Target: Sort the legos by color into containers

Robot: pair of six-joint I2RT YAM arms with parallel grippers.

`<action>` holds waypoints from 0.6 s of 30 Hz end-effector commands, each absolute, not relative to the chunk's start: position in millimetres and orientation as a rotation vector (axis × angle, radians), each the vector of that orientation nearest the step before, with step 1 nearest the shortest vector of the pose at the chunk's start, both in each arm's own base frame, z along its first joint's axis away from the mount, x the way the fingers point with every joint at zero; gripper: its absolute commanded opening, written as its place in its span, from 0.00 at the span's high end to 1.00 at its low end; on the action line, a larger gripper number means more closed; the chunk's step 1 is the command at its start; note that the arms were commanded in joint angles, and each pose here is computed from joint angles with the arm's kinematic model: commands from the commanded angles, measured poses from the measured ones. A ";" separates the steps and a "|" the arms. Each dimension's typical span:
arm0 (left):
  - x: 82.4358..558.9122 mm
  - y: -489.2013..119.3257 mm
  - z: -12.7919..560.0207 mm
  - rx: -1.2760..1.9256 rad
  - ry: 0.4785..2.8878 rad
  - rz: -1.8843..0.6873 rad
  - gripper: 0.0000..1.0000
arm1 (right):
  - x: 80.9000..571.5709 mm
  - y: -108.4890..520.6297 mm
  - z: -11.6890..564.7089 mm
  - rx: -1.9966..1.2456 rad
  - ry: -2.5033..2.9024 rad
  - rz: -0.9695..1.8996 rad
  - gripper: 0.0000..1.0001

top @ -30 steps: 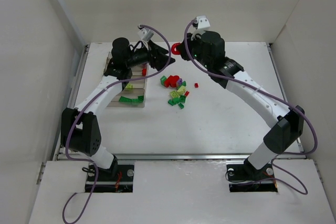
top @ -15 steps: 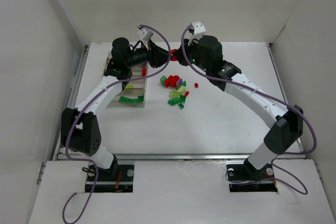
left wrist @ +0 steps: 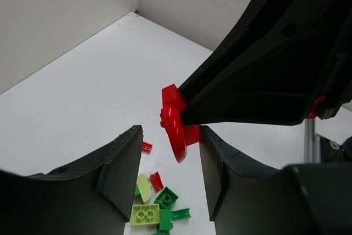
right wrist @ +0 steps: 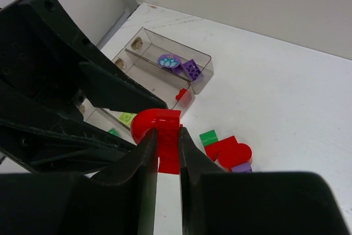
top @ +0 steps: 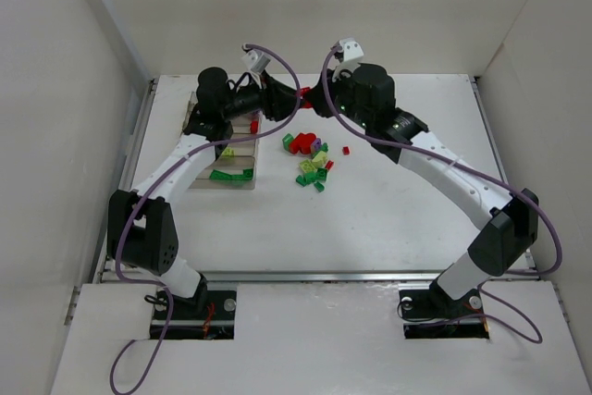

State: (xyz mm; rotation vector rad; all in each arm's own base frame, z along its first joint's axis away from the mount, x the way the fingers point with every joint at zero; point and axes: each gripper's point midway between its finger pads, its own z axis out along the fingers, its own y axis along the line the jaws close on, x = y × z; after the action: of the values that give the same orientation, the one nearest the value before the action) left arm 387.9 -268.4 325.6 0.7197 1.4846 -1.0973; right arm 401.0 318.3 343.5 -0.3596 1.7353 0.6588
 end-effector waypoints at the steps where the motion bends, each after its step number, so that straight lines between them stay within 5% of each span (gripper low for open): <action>1: 378.2 -268.0 347.6 0.746 1.407 -1.094 0.58 | 388.4 322.9 390.2 -0.358 1.604 0.735 1.00; 6: 377.2 -269.8 347.4 0.764 1.403 -1.108 0.74 | 383.1 329.5 392.9 -0.381 1.591 0.761 1.00; 9: 377.4 -269.9 351.3 0.766 1.394 -1.105 1.00 | 382.6 334.2 387.7 -0.401 1.600 0.777 1.00; 13: 379.2 -269.3 351.6 0.756 1.396 -1.098 1.00 | 382.8 342.2 381.7 -0.432 1.609 0.801 1.00; 16: 376.2 -268.4 341.5 0.751 1.419 -1.105 1.00 | 385.1 348.7 374.9 -0.452 1.621 0.815 0.84; 18: 376.0 -263.4 332.8 0.738 1.441 -1.102 1.00 | 388.2 354.1 362.8 -0.457 1.648 0.825 0.46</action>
State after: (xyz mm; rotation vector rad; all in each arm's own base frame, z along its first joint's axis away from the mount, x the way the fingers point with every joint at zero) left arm 385.0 -267.9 320.8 0.7245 1.4940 -1.1127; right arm 399.7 326.4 345.4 -0.3818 1.7182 0.7036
